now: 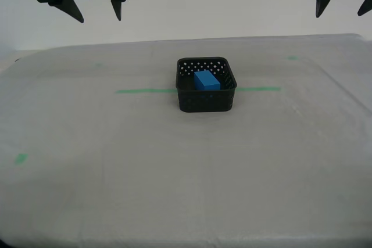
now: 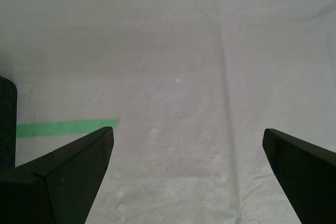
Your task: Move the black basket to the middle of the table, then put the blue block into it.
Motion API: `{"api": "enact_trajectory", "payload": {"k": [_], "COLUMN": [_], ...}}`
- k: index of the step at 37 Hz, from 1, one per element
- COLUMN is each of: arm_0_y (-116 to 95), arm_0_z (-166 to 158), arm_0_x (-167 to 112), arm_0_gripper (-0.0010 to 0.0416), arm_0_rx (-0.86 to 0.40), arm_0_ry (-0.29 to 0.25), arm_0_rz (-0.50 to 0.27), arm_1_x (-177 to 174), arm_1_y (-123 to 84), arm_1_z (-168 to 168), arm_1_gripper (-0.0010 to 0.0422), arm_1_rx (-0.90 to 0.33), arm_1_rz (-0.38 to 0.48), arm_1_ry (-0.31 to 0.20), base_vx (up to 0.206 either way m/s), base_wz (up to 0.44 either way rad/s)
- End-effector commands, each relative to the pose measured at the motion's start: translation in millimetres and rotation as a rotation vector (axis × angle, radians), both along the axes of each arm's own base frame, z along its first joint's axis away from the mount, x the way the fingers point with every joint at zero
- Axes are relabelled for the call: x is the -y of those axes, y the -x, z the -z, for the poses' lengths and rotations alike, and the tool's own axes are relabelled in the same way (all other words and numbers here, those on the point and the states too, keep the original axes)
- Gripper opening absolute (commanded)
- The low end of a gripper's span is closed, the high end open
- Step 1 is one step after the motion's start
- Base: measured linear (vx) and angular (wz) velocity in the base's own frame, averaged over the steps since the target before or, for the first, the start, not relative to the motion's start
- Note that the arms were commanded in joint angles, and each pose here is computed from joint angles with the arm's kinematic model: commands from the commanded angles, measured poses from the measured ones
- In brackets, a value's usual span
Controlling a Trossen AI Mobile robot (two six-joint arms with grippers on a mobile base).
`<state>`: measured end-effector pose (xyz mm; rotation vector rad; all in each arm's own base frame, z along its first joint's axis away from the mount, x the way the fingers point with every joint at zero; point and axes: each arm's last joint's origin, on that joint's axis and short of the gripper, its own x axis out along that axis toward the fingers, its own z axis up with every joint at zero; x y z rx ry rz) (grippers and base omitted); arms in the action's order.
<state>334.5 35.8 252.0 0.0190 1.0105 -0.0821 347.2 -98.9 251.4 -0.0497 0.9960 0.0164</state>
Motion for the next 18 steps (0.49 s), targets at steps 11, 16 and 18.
{"api": "enact_trajectory", "payload": {"k": [11,16,18], "arm_0_y": [-0.1,-0.1,-0.1], "arm_0_z": [-0.3,-0.3,-0.3], "arm_0_x": [0.2,0.0,0.2], "arm_0_gripper": [0.0398,0.0399,0.0399], "arm_0_rx": [0.001,0.001,0.001], "arm_0_ry": [0.002,0.002,0.002], "arm_0_rz": [0.001,0.001,0.001], "arm_1_x": [-0.1,-0.1,0.0], "arm_1_y": [0.0,0.0,0.1], "arm_1_z": [-0.4,-0.4,-0.4], "arm_1_gripper": [0.04,0.04,0.04], "arm_1_rx": [0.001,0.001,0.001], "arm_1_rz": [0.002,0.002,0.002], "arm_1_ry": [0.001,0.001,0.001], "base_vx": [0.0,0.0,0.0], "base_wz": [0.0,0.0,0.0]}}
